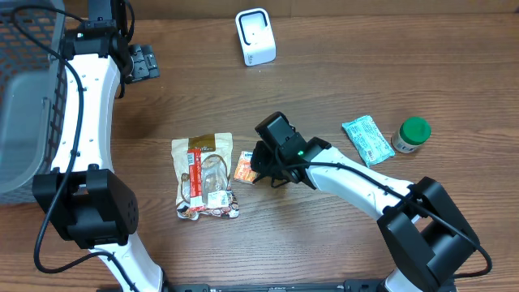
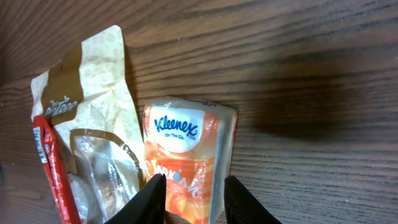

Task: Scan the item barcode
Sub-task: 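Reach the right gripper to the orange Kleenex pack and grasp it, then lift the Kleenex pack and carry it toward the scanner, then hold the Kleenex pack over the scanner window with the right gripper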

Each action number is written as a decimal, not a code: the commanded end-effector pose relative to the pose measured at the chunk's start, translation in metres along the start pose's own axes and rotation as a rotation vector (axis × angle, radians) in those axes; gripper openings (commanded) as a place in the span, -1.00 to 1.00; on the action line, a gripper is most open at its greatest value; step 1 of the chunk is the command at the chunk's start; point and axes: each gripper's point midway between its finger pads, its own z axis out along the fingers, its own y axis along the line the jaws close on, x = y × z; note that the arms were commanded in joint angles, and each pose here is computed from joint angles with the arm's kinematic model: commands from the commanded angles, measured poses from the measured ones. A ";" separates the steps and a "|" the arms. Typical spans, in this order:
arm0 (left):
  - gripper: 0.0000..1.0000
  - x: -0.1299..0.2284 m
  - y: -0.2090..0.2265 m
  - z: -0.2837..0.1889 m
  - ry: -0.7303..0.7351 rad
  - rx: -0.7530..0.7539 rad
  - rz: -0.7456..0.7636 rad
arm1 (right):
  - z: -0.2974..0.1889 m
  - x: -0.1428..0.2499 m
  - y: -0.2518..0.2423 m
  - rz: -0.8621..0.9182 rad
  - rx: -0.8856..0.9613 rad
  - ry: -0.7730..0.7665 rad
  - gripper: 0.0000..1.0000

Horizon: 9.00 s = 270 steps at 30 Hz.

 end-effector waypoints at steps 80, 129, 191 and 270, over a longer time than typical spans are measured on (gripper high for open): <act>1.00 -0.001 0.001 -0.001 -0.006 -0.011 0.021 | -0.182 0.029 -0.029 -0.137 -1.131 0.370 -0.92; 0.99 -0.001 0.001 -0.001 -0.006 -0.011 0.021 | -0.191 0.005 -0.048 -0.276 -1.150 0.134 -0.93; 1.00 -0.001 0.001 -0.001 -0.006 -0.011 0.021 | -0.277 -0.206 0.074 -0.493 -0.548 -0.426 -0.93; 1.00 -0.001 0.001 -0.001 -0.006 -0.011 0.021 | -0.013 -0.332 0.080 -0.827 0.365 -0.728 -0.93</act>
